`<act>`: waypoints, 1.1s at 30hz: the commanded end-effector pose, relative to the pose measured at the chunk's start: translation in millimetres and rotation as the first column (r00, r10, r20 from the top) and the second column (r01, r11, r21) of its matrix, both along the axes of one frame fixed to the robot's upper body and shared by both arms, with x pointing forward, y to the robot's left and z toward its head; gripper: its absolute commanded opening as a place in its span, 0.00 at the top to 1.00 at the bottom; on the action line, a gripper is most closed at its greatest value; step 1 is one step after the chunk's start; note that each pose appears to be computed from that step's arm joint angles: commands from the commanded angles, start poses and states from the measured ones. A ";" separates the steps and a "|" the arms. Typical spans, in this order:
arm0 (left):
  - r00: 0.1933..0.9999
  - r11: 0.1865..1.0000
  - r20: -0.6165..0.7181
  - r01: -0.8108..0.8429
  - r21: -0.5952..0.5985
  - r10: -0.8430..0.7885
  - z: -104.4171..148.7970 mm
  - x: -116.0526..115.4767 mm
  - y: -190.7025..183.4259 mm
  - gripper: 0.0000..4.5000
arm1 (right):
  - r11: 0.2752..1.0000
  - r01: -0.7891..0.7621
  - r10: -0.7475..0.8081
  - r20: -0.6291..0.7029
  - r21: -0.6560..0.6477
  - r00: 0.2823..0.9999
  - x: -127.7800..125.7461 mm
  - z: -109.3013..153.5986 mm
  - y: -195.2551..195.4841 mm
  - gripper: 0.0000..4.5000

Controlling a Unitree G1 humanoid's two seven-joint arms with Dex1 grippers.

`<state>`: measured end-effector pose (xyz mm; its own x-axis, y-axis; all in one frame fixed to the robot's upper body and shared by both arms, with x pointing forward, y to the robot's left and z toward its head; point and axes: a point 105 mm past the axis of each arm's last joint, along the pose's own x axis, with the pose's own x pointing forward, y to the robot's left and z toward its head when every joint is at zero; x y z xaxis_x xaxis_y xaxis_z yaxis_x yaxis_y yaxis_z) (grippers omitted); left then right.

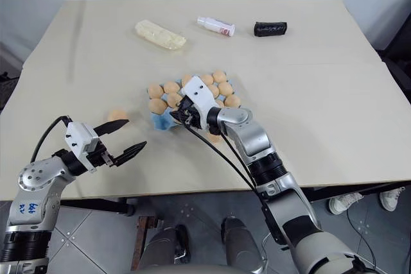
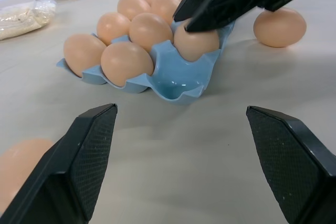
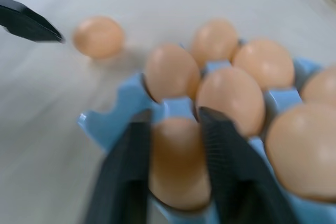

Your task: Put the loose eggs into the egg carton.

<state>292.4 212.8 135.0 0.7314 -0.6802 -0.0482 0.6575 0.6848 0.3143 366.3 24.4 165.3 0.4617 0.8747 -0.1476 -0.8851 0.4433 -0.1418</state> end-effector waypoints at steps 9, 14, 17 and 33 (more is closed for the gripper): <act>0.999 1.000 0.049 0.008 -0.009 -0.008 12.4 -0.5 -0.8 0.07 | 0.998 0.011 -0.013 0.042 0.056 0.999 1.1 20.6 -17.3 0.66; 0.999 1.000 0.049 0.014 -0.009 -0.013 12.3 1.3 -2.0 0.07 | 1.000 -0.017 0.017 0.022 0.001 1.000 -0.3 14.2 -5.7 0.32; 0.999 1.000 0.050 0.014 -0.010 -0.013 12.7 1.9 -1.7 0.07 | 0.999 -0.031 0.032 0.011 -0.037 0.999 -0.9 8.9 0.4 0.25; 0.998 1.000 0.056 0.002 -0.014 -0.001 12.4 0.4 -1.2 0.07 | 0.990 -0.066 0.075 0.066 -0.125 0.995 0.2 6.5 7.7 0.73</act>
